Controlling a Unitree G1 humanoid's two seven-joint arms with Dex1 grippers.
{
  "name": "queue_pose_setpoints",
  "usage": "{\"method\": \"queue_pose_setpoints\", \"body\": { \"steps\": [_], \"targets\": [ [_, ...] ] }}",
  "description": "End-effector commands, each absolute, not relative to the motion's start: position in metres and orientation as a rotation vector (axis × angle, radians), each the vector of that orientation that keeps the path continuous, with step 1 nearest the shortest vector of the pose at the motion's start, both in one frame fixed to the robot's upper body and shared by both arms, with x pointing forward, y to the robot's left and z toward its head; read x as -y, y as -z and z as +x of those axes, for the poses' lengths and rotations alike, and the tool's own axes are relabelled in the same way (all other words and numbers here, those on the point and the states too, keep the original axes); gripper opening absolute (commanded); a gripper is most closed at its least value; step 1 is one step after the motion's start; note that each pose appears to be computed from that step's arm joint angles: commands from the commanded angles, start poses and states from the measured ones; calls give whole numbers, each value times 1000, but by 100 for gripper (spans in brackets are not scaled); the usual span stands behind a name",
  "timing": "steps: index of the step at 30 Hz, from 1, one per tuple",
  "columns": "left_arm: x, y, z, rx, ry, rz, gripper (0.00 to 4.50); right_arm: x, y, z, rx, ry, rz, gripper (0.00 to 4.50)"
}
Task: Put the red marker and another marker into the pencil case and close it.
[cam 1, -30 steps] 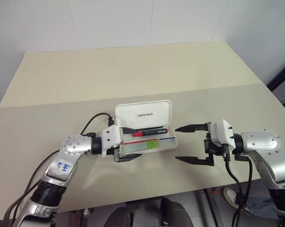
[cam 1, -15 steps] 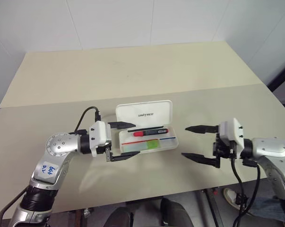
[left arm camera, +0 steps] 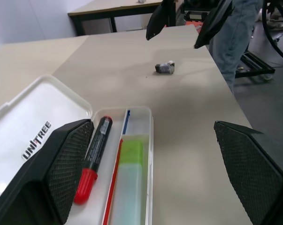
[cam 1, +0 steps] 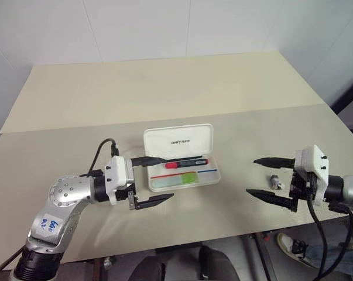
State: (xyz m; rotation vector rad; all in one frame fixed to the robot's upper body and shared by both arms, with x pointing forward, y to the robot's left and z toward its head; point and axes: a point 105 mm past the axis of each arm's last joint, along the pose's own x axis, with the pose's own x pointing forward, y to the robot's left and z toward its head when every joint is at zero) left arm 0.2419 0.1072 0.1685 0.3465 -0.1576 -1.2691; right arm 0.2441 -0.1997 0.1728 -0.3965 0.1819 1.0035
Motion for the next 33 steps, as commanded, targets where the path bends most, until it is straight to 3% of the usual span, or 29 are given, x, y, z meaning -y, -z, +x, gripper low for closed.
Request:
{"method": "queue_pose_setpoints", "body": {
  "steps": [1, 15, 24, 33],
  "targets": [
    [-101, -172, 237, 187, 1285, 333, 448, 205, -177, 246, -178, -926, -458, 450],
    [-103, -180, 252, 213, 1295, 379, 448, 240, -140, 261, -232, -495, -310, 450],
    [-101, -184, 262, 237, 1308, 404, 448, 271, -111, 248, -244, -245, -260, 450],
    [-96, -186, 267, 262, 1331, 414, 448, 277, -98, 236, -235, -139, -196, 450]
  ]
}}
